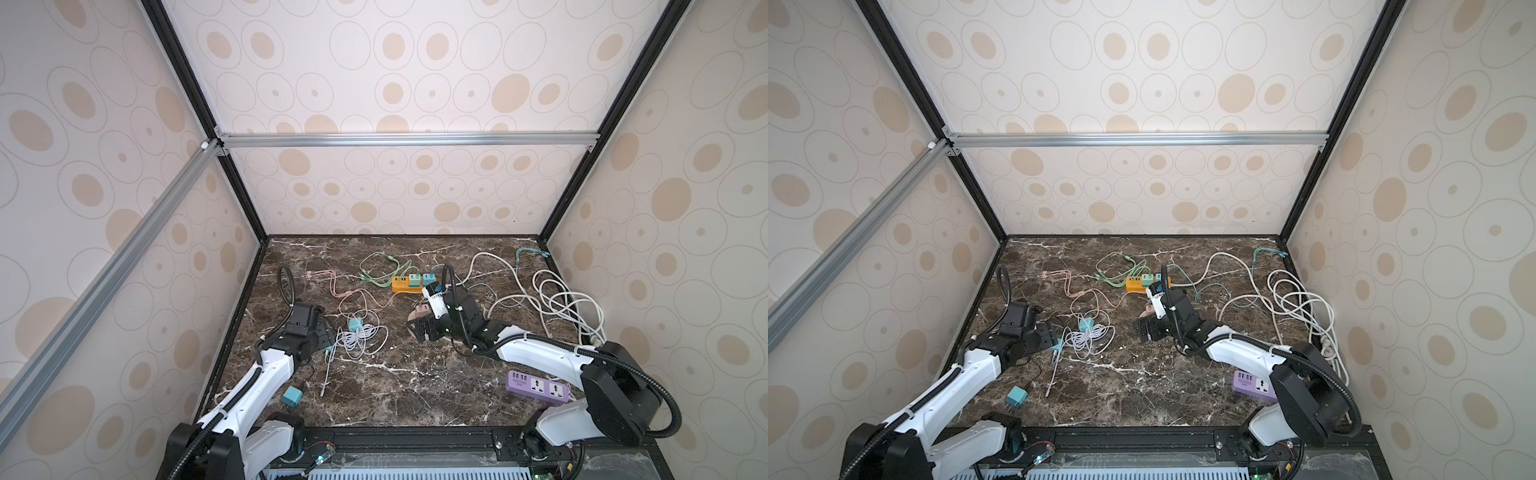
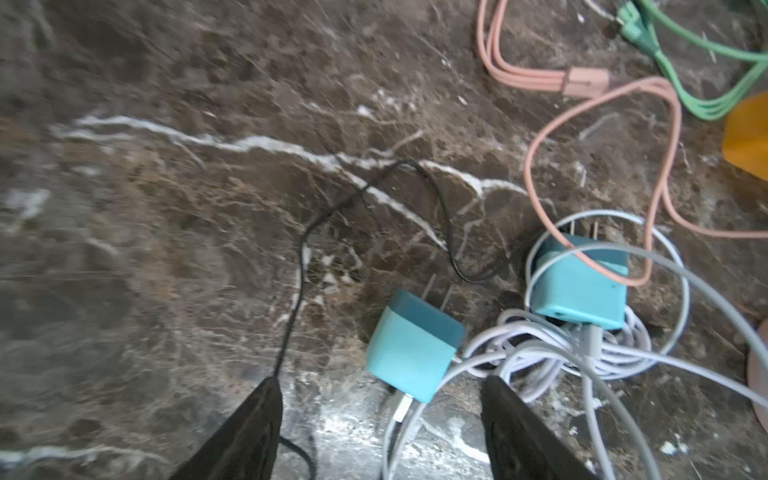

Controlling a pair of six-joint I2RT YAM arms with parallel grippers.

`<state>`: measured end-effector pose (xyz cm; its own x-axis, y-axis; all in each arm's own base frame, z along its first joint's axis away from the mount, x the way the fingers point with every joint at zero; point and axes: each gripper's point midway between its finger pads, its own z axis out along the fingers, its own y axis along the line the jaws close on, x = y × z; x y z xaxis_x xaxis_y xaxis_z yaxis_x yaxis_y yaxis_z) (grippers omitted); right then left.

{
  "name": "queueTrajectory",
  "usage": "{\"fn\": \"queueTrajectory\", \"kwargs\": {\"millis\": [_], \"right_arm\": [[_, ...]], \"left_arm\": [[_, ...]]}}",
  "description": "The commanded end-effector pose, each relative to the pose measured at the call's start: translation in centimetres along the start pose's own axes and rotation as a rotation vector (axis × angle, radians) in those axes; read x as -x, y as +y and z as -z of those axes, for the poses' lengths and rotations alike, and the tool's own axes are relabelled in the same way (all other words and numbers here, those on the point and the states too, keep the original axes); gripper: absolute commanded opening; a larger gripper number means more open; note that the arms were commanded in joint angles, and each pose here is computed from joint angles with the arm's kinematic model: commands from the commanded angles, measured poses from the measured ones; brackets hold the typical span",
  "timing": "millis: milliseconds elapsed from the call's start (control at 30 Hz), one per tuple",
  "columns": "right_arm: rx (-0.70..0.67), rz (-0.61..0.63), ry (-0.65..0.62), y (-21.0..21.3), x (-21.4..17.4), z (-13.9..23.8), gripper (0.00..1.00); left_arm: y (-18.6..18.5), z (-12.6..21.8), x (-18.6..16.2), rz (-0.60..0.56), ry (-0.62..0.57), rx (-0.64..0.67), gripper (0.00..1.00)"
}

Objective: Insert the plug
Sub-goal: 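Grasp a teal adapter in the cable pile with the left gripper, then lift the teal adapter toward the right gripper while the right gripper approaches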

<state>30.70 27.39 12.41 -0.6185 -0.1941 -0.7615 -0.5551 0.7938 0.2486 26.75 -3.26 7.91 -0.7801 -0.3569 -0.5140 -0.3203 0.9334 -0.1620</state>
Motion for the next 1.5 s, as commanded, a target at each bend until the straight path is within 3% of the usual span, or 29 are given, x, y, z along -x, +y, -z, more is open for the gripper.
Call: {"fn": "queueTrajectory", "kwargs": {"millis": [0, 167, 600, 733, 1067, 1167, 1267, 1467], "right_arm": [[-0.02, 0.016, -0.018, -0.1, 0.8, -0.1, 0.98], [-0.035, 0.016, -0.02, -0.4, 0.5, 0.0, 0.98], [-0.035, 0.003, -0.023, -0.5, 0.5, -0.2, 0.98], [-0.04, -0.001, -0.017, -0.6, 0.3, -0.2, 0.98], [-0.038, 0.002, -0.019, -0.6, 0.2, -0.1, 0.98], [-0.032, 0.007, -0.031, -0.4, 0.6, 0.2, 0.98], [-0.031, 0.013, -0.048, -0.3, 1.0, 0.6, 0.97], [-0.013, 0.017, -0.106, 0.3, 2.5, 1.8, 0.98]], "left_arm": [[-1.7, -0.9, -0.8, -0.04, 0.084, -0.075, 0.75], [-1.5, -2.4, -1.5, -0.113, 0.159, -0.027, 0.69], [-1.3, -4.3, -0.6, -0.151, 0.167, 0.037, 0.58], [-1.4, -4.8, -0.2, -0.164, 0.167, 0.045, 0.51], [-0.7, -6.7, -1.1, -0.172, 0.202, 0.093, 0.49], [-0.3, -6.4, -0.7, -0.17, 0.18, 0.112, 0.39], [0.1, -5.2, 0.3, -0.158, 0.126, 0.135, 0.23], [-1.3, 0.4, 4.8, -0.06, -0.098, 0.035, 0.0]]}}
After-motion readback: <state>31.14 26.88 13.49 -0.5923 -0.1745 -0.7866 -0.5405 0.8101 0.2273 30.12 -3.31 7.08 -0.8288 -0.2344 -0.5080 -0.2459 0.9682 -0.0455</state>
